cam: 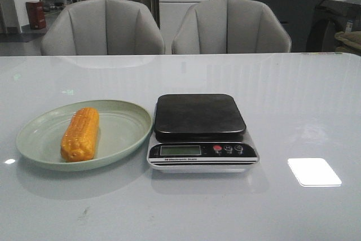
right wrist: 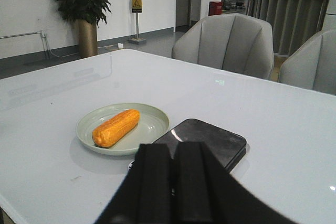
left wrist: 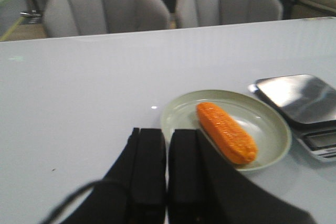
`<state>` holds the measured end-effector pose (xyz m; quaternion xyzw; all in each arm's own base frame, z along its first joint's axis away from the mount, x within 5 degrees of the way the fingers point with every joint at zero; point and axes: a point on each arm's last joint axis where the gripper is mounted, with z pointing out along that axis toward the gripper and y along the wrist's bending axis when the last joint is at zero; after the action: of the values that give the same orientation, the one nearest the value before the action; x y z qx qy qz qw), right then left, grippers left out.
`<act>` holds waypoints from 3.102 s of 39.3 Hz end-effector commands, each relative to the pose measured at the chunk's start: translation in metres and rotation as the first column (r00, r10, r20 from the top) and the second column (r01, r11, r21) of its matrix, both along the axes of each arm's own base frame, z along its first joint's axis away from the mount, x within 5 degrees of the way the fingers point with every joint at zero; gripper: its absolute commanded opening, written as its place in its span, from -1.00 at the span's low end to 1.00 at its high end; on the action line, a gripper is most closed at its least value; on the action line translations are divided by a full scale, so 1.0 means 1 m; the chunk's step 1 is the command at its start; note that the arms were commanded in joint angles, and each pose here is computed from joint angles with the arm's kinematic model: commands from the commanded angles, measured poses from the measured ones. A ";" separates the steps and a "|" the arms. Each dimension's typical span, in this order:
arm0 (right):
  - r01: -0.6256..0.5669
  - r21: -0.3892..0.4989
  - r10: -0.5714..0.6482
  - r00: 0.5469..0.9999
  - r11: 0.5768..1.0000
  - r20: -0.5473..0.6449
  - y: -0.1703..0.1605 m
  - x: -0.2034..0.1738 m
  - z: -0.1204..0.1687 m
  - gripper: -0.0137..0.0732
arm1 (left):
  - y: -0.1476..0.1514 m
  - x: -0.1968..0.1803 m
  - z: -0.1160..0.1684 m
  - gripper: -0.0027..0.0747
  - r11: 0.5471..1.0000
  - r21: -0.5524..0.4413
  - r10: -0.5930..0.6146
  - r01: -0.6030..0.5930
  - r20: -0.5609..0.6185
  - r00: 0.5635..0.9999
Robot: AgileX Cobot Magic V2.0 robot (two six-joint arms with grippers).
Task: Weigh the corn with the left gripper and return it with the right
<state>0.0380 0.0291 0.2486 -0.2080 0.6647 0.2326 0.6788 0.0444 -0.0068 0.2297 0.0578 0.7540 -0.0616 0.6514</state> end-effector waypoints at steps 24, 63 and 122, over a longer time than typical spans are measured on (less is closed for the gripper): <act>0.014 0.040 -0.017 0.997 0.999 0.078 -0.001 0.000 0.014 -0.36 | 0.004 0.011 -0.028 -0.61 0.989 -0.089 0.132 -0.116 0.203 0.970; 0.014 0.040 -0.017 0.997 0.999 0.078 -0.001 0.000 0.014 -0.36 | 0.002 0.011 -0.028 -0.61 0.993 -0.089 0.099 -0.082 0.203 0.974; 0.523 -0.011 -0.520 0.849 0.852 0.093 -0.024 0.017 -0.044 -0.36 | 0.002 0.011 -0.028 -0.61 0.993 -0.089 0.099 -0.083 0.201 0.975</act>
<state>0.0565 0.0055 0.1976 -0.0478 0.7098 0.0198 0.7025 0.0561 -0.0036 0.2036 0.0012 0.7063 -0.0470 0.7063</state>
